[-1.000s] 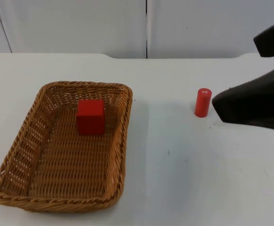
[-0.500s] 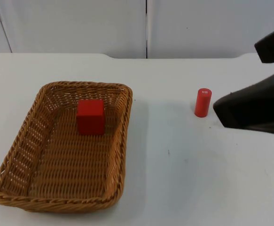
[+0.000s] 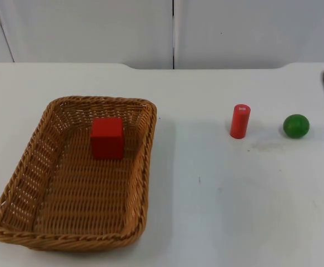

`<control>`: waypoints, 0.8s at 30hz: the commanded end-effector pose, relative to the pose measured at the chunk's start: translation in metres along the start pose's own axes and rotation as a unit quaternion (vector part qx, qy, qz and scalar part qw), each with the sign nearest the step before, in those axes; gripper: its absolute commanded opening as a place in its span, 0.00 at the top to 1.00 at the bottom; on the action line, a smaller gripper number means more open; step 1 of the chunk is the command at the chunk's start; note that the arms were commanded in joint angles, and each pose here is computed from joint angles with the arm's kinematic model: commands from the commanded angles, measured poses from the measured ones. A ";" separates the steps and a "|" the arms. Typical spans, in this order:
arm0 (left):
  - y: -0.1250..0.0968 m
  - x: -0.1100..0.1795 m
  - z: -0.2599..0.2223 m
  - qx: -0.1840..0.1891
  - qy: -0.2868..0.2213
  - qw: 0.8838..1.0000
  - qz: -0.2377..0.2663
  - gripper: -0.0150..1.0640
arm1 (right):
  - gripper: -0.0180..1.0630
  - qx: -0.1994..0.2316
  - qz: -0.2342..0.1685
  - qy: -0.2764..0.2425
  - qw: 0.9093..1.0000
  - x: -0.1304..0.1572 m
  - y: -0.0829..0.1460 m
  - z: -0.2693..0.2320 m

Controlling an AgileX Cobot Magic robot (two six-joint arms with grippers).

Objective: Pick up the basket with the left hand and place the object to the left of the red cylinder into the basket with the right hand.

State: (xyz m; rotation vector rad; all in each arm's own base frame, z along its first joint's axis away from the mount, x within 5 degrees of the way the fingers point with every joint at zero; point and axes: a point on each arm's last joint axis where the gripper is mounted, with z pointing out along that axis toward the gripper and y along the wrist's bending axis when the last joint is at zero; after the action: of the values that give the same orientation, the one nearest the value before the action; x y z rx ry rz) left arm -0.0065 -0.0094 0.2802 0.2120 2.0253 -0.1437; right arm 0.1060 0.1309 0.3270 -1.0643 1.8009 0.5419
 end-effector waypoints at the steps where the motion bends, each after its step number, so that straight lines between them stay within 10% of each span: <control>1: 0.001 0.005 0.003 -0.002 0.014 1.000 -0.001 0.31 | 0.01 0.000 -0.001 0.002 1.000 0.010 0.002 -0.006; 24: 0.005 0.005 0.002 -0.022 0.015 1.000 -0.016 0.31 | 0.01 0.039 0.049 -0.018 0.998 0.067 0.018 -0.092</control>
State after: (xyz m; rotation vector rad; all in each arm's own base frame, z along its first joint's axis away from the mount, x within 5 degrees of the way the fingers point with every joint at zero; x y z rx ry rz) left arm -0.0054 -0.0055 0.2757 0.1560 2.0597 -0.1159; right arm 0.0346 0.0471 0.3105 -0.9242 1.8152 0.5483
